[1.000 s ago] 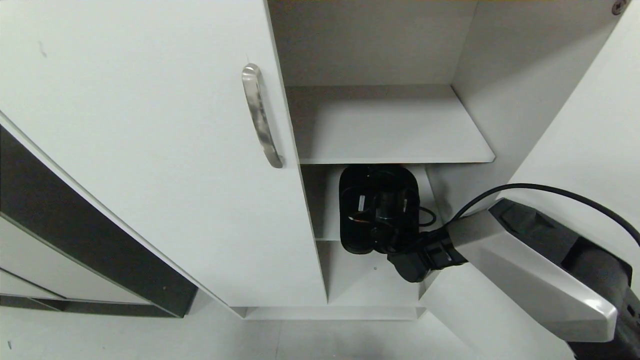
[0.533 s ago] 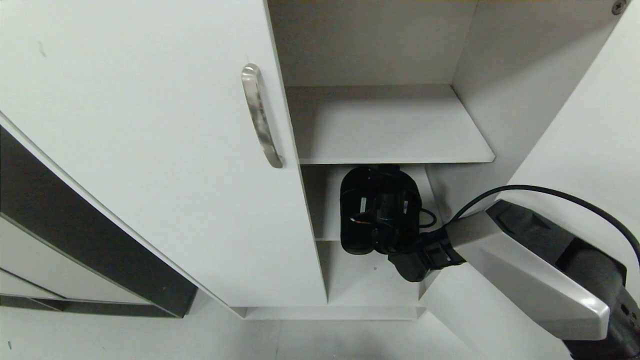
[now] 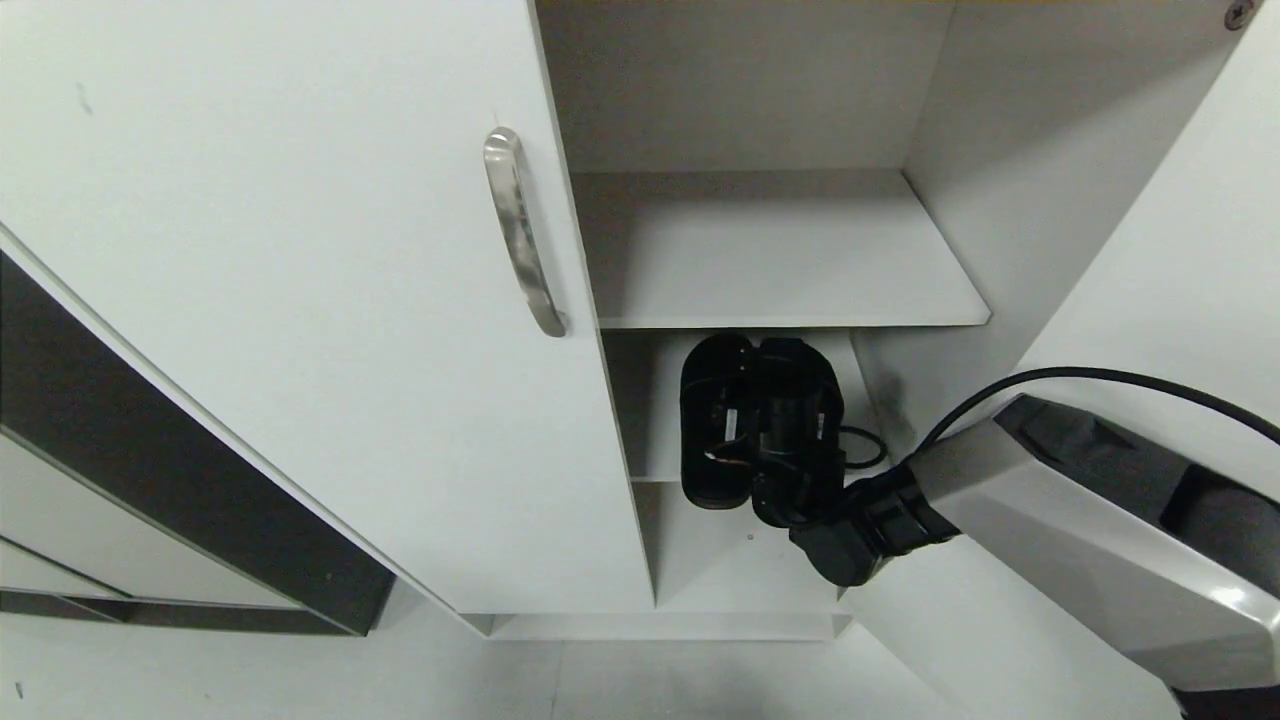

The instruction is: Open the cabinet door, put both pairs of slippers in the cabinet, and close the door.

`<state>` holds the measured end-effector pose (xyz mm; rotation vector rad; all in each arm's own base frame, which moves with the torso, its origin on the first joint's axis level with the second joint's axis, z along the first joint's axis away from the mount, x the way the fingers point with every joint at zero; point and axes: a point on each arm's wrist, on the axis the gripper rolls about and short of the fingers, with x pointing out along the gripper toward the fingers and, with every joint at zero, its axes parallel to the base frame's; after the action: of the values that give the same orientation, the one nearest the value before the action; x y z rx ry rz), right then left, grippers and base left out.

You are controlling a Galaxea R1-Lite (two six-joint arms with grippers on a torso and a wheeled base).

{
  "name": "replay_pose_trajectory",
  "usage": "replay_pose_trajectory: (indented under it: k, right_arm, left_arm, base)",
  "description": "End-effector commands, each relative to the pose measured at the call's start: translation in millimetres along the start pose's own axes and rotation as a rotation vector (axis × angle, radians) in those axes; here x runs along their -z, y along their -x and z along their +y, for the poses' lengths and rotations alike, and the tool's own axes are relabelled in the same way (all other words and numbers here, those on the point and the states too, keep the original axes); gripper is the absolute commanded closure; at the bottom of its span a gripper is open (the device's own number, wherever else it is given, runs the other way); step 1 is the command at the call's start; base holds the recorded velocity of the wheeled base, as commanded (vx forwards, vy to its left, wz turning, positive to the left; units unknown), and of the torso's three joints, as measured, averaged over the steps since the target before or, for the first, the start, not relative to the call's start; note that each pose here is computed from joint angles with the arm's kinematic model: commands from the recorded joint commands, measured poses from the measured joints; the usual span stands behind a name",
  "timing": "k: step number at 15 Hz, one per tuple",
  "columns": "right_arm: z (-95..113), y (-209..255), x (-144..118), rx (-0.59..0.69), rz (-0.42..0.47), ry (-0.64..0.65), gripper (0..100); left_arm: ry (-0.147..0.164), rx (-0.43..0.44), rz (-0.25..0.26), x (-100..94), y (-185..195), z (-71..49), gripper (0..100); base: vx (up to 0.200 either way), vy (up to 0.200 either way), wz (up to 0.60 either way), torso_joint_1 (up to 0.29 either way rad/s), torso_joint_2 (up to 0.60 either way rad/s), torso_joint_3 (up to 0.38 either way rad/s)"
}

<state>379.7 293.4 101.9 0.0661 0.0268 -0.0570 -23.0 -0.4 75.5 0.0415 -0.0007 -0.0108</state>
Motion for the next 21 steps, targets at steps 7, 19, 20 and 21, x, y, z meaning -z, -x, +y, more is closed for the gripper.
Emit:
replay_pose_trajectory:
  k: [7,19,20,21]
  right_arm:
    - [-38.2,153.7,0.1,-0.184,0.069,0.068,0]
    - [-43.1,183.0,11.4,-0.254,0.076,0.085,0]
    - [-43.1,183.0,11.4,-0.254,0.076,0.085,0]
    - [-43.1,183.0,11.4,-0.254,0.076,0.085,0]
  left_arm:
    - [0.000,0.000,0.000,-0.2,0.0,0.0,100]
    - [0.003,0.000,0.002,0.2,-0.2,0.0,100]
    - [0.005,0.000,0.000,-0.2,0.0,0.0,100]
    - [0.005,0.000,0.000,-0.2,0.0,0.0,100]
  base:
    - [0.000,0.000,0.00,0.000,0.00,0.000]
    - [-0.083,0.000,0.00,0.001,0.00,0.000]
    - [-0.200,0.000,0.00,-0.007,0.01,0.002]
    - [-0.200,0.000,0.00,0.002,0.00,0.007]
